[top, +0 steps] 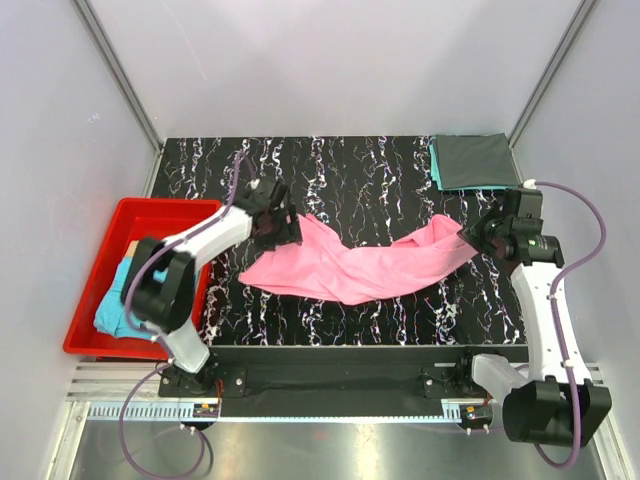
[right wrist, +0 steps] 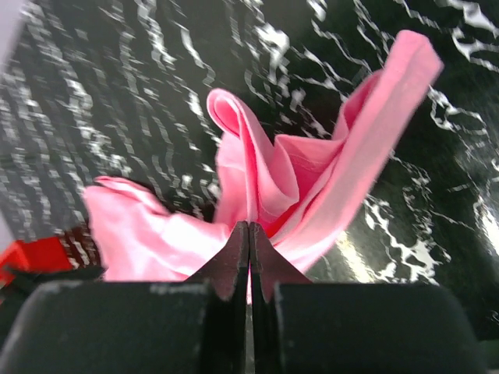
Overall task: Fold and stack the t-shirts
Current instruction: Flatten the tshirt out
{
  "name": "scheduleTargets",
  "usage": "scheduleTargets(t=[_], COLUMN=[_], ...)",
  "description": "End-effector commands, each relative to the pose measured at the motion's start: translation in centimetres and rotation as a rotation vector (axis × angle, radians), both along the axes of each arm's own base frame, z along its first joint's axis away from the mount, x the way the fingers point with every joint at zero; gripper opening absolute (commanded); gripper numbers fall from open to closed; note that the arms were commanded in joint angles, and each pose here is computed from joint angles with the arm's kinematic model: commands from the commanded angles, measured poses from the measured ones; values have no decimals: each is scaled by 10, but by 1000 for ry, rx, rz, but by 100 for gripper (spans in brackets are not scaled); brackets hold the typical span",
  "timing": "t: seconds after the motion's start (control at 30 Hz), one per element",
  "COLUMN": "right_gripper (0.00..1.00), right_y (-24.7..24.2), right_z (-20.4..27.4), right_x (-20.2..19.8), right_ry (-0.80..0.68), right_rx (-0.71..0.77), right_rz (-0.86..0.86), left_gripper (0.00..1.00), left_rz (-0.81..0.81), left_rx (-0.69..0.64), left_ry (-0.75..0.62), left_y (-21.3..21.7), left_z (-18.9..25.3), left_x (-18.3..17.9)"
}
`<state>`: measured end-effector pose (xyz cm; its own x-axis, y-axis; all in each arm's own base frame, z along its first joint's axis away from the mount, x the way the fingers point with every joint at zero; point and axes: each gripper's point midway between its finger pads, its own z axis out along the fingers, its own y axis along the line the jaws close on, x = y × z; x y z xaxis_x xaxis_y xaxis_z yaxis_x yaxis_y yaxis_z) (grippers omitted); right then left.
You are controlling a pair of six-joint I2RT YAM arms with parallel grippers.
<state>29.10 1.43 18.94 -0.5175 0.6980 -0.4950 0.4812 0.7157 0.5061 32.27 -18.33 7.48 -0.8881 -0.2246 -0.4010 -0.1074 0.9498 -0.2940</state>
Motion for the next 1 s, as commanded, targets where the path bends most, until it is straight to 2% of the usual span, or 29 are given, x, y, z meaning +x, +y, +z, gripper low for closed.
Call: scheduleTargets(t=[0.0,0.1,0.23,0.3,0.47,0.57,0.73,0.97], right_gripper=[0,0,0,0,0,0,0,0], right_y=[0,8,13,14,15,16,19,25], right_z=[49,46,38,35,28,27,26,21], right_x=[13,11,10,10,11,11,11,9], right_ry=[-153,-149,-136,-129,-115,-113,-122,-115], right_rx=[-1,36,62,59,64,66,78,113], right_rz=[-11,20,35,42,53,60,69,88], left_gripper=[76,74,70,68,64,64,64,64], left_rz=[-12,-44,-61,-89,-142,-190,-388,-434], left_rx=[32,89,117,80,-44,-48,-142,-138], left_ry=[-81,-23,-93,-117,-69,-47,-83,-129], left_y=[-15,-15,-6,-2,6,9,-17,-28], left_z=[19,0,10,15,15,7,-2,-7], left_x=[53,60,70,78,95,99,106,140])
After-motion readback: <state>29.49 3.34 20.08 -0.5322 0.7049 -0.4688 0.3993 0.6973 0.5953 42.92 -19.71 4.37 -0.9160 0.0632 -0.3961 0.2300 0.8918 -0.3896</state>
